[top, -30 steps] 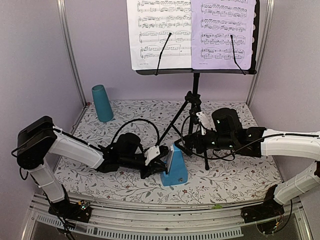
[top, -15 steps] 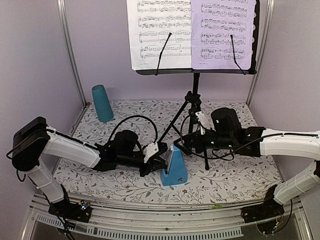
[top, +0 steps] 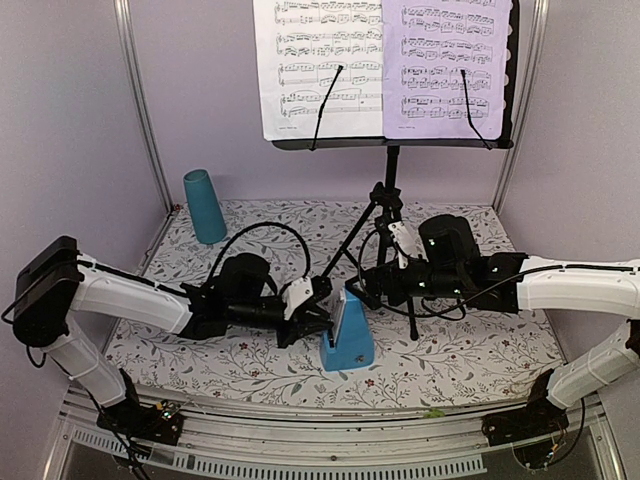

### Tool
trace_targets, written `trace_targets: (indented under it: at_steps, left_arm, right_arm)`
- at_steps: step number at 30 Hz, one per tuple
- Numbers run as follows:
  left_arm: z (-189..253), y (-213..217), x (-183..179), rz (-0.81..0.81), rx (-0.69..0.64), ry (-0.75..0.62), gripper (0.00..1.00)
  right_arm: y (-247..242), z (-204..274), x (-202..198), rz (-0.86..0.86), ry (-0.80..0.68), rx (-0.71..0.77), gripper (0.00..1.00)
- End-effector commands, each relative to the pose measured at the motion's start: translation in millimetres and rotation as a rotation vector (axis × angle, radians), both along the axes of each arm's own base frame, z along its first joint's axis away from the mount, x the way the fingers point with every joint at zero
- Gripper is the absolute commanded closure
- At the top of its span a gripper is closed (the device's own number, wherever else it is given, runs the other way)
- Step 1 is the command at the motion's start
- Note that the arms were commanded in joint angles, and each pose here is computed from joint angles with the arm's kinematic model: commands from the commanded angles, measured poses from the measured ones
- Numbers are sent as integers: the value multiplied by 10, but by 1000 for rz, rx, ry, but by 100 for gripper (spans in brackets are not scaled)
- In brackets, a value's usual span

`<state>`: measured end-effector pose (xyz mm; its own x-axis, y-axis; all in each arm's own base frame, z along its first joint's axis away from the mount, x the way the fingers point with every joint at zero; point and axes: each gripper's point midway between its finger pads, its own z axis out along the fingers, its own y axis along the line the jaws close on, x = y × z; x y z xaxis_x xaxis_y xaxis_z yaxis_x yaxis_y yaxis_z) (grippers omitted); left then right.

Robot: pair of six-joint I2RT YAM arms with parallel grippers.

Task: Set up the instrument practice props
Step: Lift the pendulum from the metronome.

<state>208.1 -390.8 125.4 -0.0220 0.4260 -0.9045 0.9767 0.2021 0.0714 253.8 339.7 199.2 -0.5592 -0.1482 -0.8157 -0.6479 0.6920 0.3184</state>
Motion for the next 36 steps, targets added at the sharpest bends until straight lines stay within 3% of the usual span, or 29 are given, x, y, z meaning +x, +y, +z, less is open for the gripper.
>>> trace_targets:
  at_steps: [1, 13, 22, 36]
  left_arm:
    - [435, -54, 115, 20, -93, -72, 85]
    - [582, -47, 134, 27, -114, -95, 84]
    - [560, -9, 151, 52, -104, -77, 55]
    - [611, -14, -26, -25, -127, -13, 46]
  right_arm:
    - [-28, -206, -22, 3, 25, -81, 1]
    - [-25, -202, -19, 2, 24, -84, 1]
    - [-7, -187, -23, 7, 22, -84, 1]
    - [-16, -197, -21, 3, 22, -90, 1]
